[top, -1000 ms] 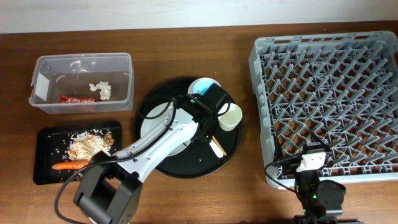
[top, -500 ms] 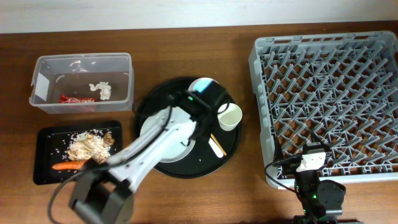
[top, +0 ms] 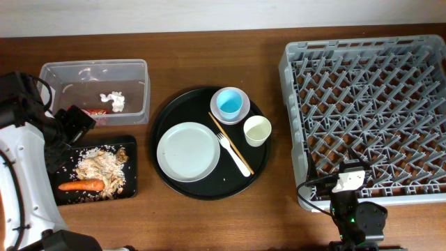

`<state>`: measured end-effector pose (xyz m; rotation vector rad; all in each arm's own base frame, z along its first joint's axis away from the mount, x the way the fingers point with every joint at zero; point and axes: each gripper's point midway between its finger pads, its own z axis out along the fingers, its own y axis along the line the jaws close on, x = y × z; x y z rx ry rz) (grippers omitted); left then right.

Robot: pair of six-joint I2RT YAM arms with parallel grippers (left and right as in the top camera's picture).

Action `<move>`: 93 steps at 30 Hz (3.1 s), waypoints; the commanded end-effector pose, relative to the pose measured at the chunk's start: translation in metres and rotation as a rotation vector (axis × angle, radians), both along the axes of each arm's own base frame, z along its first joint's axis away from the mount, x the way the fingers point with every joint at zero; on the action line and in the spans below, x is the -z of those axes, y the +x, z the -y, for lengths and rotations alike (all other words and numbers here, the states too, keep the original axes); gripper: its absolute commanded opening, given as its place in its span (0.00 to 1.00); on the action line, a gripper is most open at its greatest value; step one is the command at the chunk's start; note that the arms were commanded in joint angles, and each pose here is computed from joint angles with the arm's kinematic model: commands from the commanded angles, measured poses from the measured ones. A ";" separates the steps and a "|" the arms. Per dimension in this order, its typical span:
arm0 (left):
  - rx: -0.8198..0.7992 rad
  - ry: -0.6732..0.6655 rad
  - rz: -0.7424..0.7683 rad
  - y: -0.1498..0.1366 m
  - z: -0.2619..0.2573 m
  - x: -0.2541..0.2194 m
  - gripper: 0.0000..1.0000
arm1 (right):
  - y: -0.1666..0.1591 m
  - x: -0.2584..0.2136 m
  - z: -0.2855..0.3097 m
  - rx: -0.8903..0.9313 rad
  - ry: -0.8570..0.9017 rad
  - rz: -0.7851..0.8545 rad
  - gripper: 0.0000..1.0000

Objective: Sort waste into correct bins and load items into the dishwasher rack
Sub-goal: 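Retract the left arm and reach the right gripper to the white plate, then grip the plate rim with the right gripper and lift it toward the rack, then stand the plate upright in the rack slots and open the right gripper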

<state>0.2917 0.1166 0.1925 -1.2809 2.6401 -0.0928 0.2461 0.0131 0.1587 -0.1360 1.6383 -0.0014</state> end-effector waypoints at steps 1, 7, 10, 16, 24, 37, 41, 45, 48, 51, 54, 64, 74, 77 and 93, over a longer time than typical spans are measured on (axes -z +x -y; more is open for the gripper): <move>-0.019 -0.016 0.005 -0.002 0.002 0.000 0.99 | 0.000 0.003 -0.001 -0.002 -0.007 -0.005 0.99; -0.019 -0.015 0.006 -0.002 0.001 0.000 0.99 | -0.048 -0.014 -0.107 -0.698 0.024 0.061 0.99; -0.019 -0.015 0.006 -0.002 0.001 0.000 0.99 | -0.108 -0.044 -0.145 -1.104 0.017 0.183 0.99; -0.019 -0.015 0.006 -0.002 0.001 0.000 0.99 | -0.108 -0.068 -0.143 -1.083 0.283 0.081 0.99; -0.019 -0.015 0.006 -0.002 0.001 0.000 0.99 | -0.074 -0.163 -0.106 -0.722 0.259 0.252 0.99; -0.019 -0.015 0.006 -0.002 0.001 0.000 0.99 | 0.051 -0.064 -0.179 -0.429 -0.208 -0.943 0.99; -0.019 -0.015 0.006 -0.002 0.001 0.000 0.99 | 0.004 -0.039 -0.274 -0.849 -0.050 -1.111 0.99; -0.019 -0.015 0.006 -0.002 0.001 0.000 0.99 | 0.005 -0.031 -0.311 -0.808 0.034 -1.124 0.99; -0.019 -0.015 0.006 -0.002 0.001 0.000 0.99 | 0.025 0.038 -0.307 -0.352 0.160 -1.304 0.99; -0.019 -0.015 0.006 -0.002 0.001 0.000 0.99 | 0.031 0.092 -0.298 -0.128 0.188 -1.400 0.99; -0.019 -0.015 0.006 -0.002 0.001 0.000 0.99 | 0.027 0.135 -0.291 -0.020 0.162 -1.481 0.91; -0.019 -0.015 0.006 -0.002 0.001 0.000 0.99 | 0.024 0.161 -0.281 0.068 0.126 -1.508 0.21; -0.019 -0.015 0.006 -0.002 0.001 0.000 0.99 | 0.029 0.109 -0.288 0.023 0.130 -1.486 0.04; -0.019 -0.015 0.006 -0.002 0.001 0.000 0.99 | 0.039 0.067 -0.279 -0.042 0.159 -1.419 0.04; -0.019 -0.015 0.006 -0.002 0.001 0.000 0.99 | 0.127 -0.091 0.210 0.867 0.162 -0.740 0.04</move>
